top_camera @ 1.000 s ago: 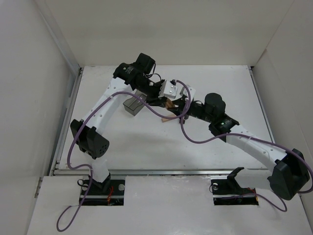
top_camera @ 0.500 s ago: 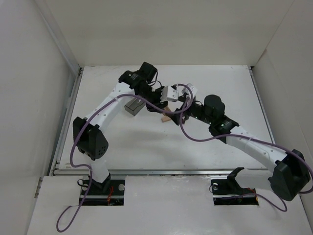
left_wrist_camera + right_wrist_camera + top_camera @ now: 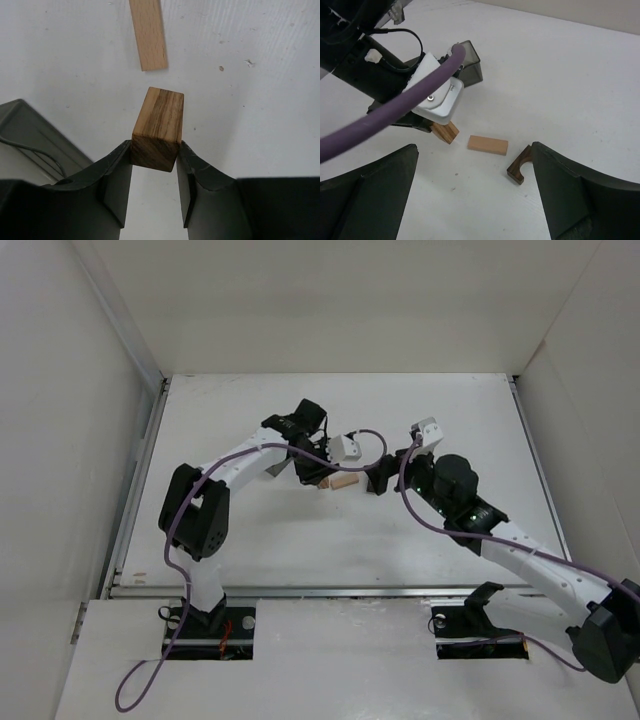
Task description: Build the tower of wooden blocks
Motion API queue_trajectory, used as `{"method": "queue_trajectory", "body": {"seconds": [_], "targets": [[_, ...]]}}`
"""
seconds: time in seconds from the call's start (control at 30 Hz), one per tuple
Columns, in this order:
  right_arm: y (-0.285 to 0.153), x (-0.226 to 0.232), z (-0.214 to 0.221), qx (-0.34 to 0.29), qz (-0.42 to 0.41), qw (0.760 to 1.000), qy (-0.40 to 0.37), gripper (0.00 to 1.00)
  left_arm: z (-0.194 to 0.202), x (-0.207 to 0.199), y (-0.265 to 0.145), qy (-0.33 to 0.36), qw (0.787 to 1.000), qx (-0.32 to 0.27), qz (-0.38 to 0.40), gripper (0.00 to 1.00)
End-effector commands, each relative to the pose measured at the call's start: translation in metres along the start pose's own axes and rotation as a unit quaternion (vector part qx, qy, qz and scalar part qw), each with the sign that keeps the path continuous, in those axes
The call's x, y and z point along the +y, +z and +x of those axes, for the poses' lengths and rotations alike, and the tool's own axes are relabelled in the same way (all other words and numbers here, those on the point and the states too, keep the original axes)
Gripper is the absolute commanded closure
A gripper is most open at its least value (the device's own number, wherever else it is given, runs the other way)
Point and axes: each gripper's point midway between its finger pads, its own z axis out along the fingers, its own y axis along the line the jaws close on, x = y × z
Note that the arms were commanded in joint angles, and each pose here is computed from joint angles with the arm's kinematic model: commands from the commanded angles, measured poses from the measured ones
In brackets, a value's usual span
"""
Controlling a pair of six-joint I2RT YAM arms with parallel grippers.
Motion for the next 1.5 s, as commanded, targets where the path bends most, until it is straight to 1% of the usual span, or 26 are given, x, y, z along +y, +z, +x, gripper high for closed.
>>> {"method": "queue_trajectory", "body": {"seconds": [0.0,0.13,0.2,0.3,0.37,0.4,0.43,0.47,0.53,0.57,0.67,0.7,0.83,0.87,0.93,0.97,1.0,1.1,1.3,1.33,1.43,1.47], "targets": [[-0.004,-0.018,-0.005,-0.014,0.055,0.998,0.035,0.0,0.006,0.004,0.016,-0.024,1.0,0.009,-0.013,1.0],[-0.006,-0.029,0.004,-0.007,0.084,0.995,0.054,0.0,0.016,-0.001,0.029,-0.035,0.999,0.025,0.002,0.99],[-0.01,-0.028,-0.002,-0.015,0.082,0.995,0.055,0.0,0.021,-0.006,0.036,-0.036,0.998,0.042,0.012,0.98],[-0.019,-0.028,-0.005,-0.023,0.081,0.995,0.047,0.0,0.023,-0.007,0.036,-0.039,0.998,0.048,0.018,0.98],[-0.025,-0.033,0.008,-0.008,0.09,0.995,0.04,0.0,0.021,-0.006,0.034,-0.038,0.998,0.048,0.018,0.97],[-0.028,-0.036,0.007,-0.01,0.097,0.994,0.04,0.0,0.022,-0.012,0.038,-0.03,0.998,0.055,0.027,0.95],[-0.03,-0.042,0.017,0.005,0.114,0.993,0.038,0.0,0.021,-0.014,0.039,-0.017,0.998,0.058,0.027,0.95],[-0.033,-0.044,0.016,0.004,0.119,0.992,0.037,0.0,0.024,-0.014,0.038,-0.013,0.997,0.065,0.027,0.93],[-0.038,-0.049,0.021,0.01,0.13,0.991,0.037,0.0,0.024,-0.021,0.04,0.009,0.996,0.09,0.026,0.91],[-0.04,-0.049,0.017,0.003,0.129,0.991,0.038,0.0,0.024,-0.023,0.038,0.014,0.995,0.1,0.024,0.91],[-0.044,-0.051,0.016,-0.001,0.134,0.99,0.038,0.0,0.012,-0.019,0.032,0.027,0.994,0.107,0.011,0.88],[-0.044,-0.051,0.017,-0.001,0.134,0.99,0.038,0.0,0.012,-0.022,0.033,0.031,0.993,0.116,0.014,0.86],[-0.044,-0.051,0.017,-0.001,0.134,0.99,0.038,0.0,0.01,-0.022,0.032,0.031,0.992,0.119,0.01,0.77],[-0.044,-0.051,0.017,-0.001,0.134,0.99,0.038,0.0,0.008,-0.024,0.032,0.035,0.992,0.122,0.008,0.72],[-0.045,-0.051,0.019,0.003,0.135,0.99,0.037,0.0,0.016,-0.028,0.035,0.027,0.99,0.136,0.014,0.68],[-0.045,-0.051,0.019,0.003,0.135,0.99,0.037,0.0,0.016,-0.028,0.035,0.023,0.99,0.136,0.013,0.66],[-0.046,-0.051,0.016,-0.001,0.134,0.99,0.038,0.0,0.016,-0.028,0.035,0.023,0.99,0.136,0.013,0.61],[-0.046,-0.051,0.021,0.003,0.135,0.99,0.037,0.0,0.015,-0.034,0.035,0.021,0.99,0.136,0.021,0.54],[-0.049,-0.051,0.02,0.003,0.135,0.99,0.037,0.0,0.01,-0.035,0.035,0.011,0.991,0.129,0.021,0.45],[-0.05,-0.051,0.017,-0.002,0.134,0.99,0.038,0.0,0.006,-0.032,0.033,0.007,0.992,0.123,0.016,0.45],[-0.054,-0.051,0.016,-0.002,0.134,0.99,0.038,0.0,-0.009,-0.026,0.023,-0.007,0.994,0.111,0.004,0.4],[-0.056,-0.05,0.009,-0.011,0.132,0.99,0.039,0.0,-0.017,-0.024,0.017,-0.006,0.995,0.098,0.003,0.4]]}}
